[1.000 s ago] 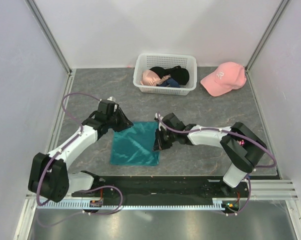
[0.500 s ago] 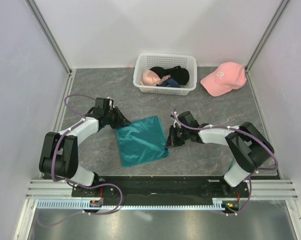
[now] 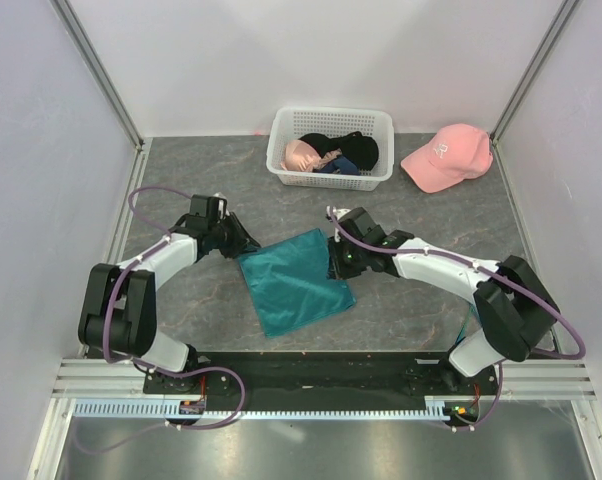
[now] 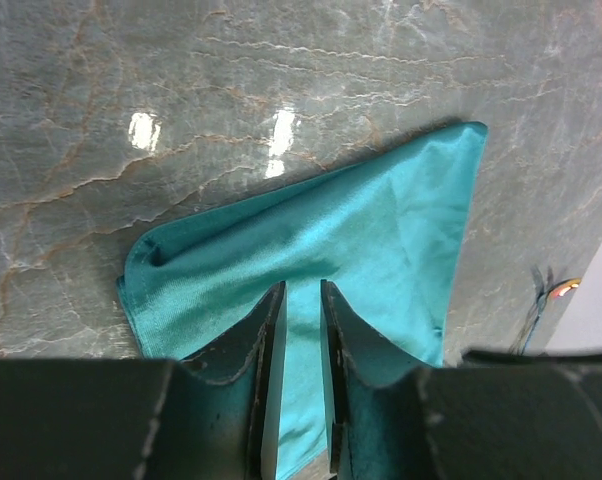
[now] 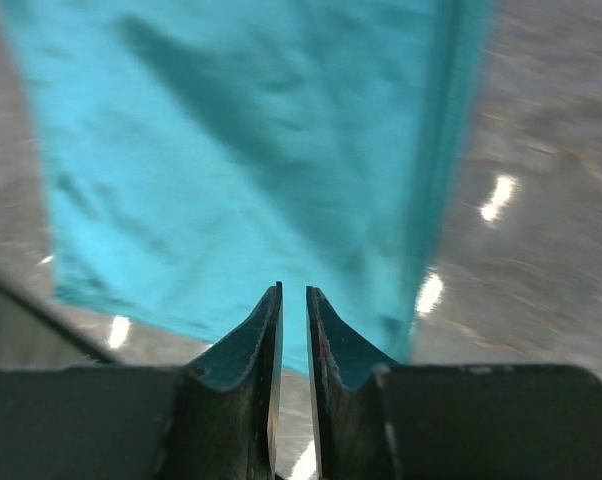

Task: Fold the napkin into a case and place the utensils inside
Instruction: Rotate the lower triangle-folded napkin at the center of the board, then pick up the lower triangle-folded napkin from the center of the board, then fold the lower triangle-folded napkin at the center of the board.

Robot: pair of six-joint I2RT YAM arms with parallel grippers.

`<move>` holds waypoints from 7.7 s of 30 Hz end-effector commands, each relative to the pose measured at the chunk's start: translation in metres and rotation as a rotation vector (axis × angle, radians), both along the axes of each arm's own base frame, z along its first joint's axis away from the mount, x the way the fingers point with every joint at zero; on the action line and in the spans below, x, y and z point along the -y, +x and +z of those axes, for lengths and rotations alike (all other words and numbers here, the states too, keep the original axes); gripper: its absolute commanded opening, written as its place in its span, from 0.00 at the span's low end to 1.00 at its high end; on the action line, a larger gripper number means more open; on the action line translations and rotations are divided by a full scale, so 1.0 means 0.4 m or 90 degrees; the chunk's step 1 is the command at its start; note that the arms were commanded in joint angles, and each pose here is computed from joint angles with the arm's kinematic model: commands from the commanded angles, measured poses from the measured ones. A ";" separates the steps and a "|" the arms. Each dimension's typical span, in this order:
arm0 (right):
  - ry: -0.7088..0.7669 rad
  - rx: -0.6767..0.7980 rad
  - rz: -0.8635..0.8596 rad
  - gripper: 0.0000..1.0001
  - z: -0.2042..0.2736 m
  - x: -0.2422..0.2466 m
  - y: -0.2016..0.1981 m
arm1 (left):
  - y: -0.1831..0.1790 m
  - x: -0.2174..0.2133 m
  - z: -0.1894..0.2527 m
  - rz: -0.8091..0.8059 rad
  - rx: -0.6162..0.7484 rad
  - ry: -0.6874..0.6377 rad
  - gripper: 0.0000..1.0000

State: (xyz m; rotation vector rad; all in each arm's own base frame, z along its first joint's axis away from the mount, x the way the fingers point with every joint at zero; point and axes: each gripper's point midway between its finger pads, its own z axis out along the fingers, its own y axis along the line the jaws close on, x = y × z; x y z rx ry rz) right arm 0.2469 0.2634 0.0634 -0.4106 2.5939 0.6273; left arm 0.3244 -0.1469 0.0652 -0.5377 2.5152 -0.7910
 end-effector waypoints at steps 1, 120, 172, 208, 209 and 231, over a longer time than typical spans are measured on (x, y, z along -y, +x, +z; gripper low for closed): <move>0.065 0.001 0.041 0.22 0.053 -0.090 -0.025 | 0.024 -0.022 -0.020 -0.007 0.003 0.043 0.25; 0.174 -0.016 0.088 0.00 0.158 -0.264 -0.175 | -0.052 -0.076 -0.123 0.065 -0.105 -0.065 0.57; 0.328 -0.232 0.070 0.00 -0.054 -0.062 -0.326 | 0.074 -0.008 0.071 0.073 -0.013 0.388 0.02; 0.401 -0.257 0.221 0.00 0.034 -0.352 -0.448 | 0.069 -0.159 0.128 0.101 -0.001 0.418 0.02; 0.409 -0.261 0.219 0.00 0.033 -0.345 -0.448 | 0.073 -0.147 0.114 0.103 -0.011 0.422 0.02; 0.375 -0.298 0.150 0.00 -0.090 -0.198 -0.416 | 0.110 0.059 0.026 0.023 -0.027 0.470 0.02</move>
